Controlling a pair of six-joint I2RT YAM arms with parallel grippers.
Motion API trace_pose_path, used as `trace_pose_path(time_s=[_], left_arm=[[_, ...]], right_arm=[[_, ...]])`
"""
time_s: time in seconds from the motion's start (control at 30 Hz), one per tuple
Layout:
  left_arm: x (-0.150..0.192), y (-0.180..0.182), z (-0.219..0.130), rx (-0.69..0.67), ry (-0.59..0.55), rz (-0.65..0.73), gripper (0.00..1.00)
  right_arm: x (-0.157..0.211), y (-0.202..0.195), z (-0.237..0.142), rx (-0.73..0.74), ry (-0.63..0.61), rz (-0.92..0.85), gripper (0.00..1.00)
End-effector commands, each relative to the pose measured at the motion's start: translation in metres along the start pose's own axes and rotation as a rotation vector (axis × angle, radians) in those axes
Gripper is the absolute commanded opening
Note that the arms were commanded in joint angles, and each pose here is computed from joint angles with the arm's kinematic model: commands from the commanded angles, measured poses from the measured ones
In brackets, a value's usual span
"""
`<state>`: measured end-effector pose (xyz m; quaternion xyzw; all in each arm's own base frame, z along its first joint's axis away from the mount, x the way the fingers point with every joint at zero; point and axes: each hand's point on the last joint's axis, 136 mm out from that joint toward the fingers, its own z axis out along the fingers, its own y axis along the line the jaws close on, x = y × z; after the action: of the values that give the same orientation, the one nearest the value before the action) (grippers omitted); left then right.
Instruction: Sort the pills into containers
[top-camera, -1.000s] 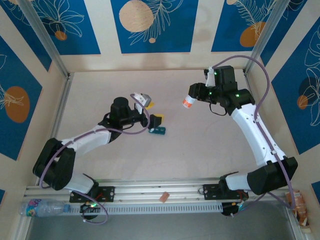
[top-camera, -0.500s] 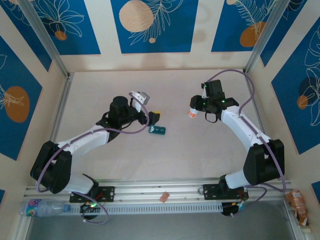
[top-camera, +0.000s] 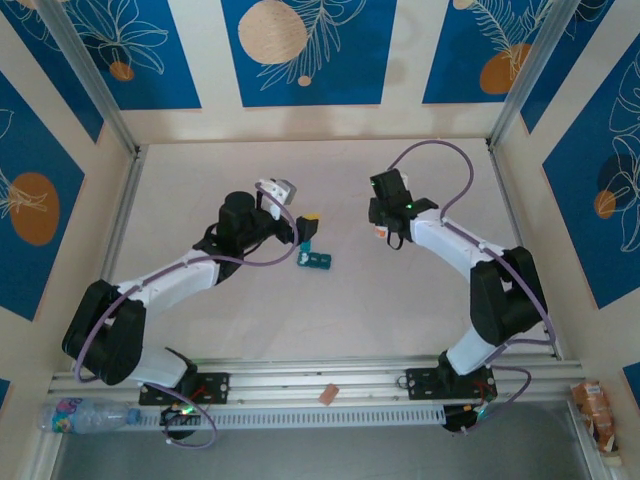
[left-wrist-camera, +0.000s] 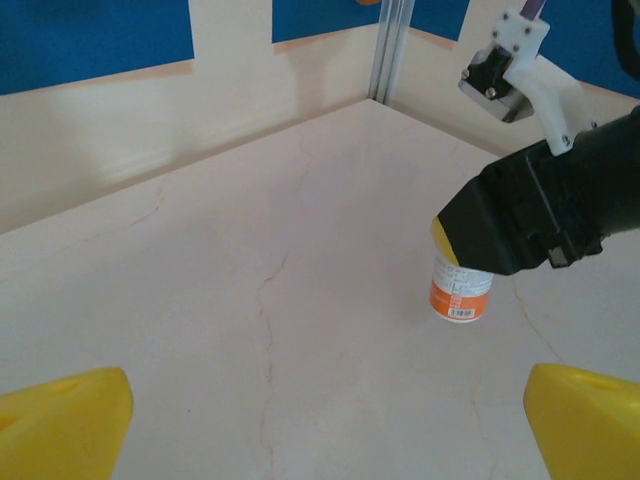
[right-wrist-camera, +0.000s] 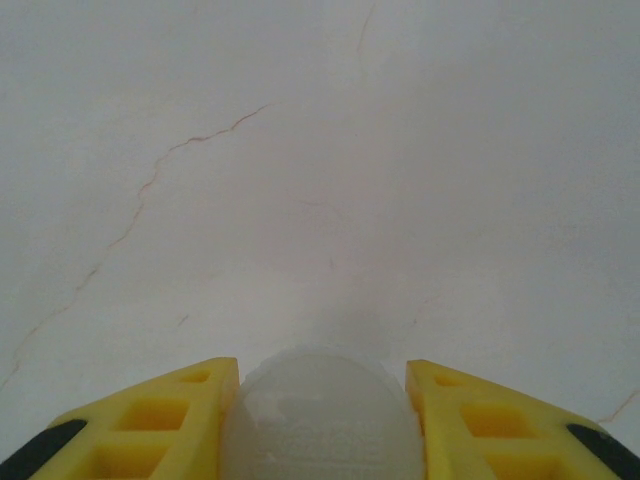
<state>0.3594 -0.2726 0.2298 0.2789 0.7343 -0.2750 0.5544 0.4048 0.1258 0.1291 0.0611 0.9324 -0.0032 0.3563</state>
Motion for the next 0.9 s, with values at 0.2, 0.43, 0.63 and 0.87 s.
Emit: trace_pose_path(time_s=[0.2,0.43,0.63,0.87], left_arm=[[-0.006,0.019,-0.003,-0.091,-0.040,-0.023,1.00],[-0.007,0.035,-0.010,-0.187,-0.076,-0.063,1.00],[-0.003,0.044,-0.014,-0.240,-0.061,-0.124,1.00],[0.004,0.038,-0.009,-0.197,-0.032,-0.135,1.00]], right_arm=[[0.030,-0.011,0.027,0.151,-0.006,0.088,0.25],[0.044,-0.010,0.031,0.163,-0.006,0.123,0.26],[0.056,-0.013,0.031,0.159,0.009,0.155,0.29],[0.049,-0.008,0.025,0.106,0.016,0.163,0.54]])
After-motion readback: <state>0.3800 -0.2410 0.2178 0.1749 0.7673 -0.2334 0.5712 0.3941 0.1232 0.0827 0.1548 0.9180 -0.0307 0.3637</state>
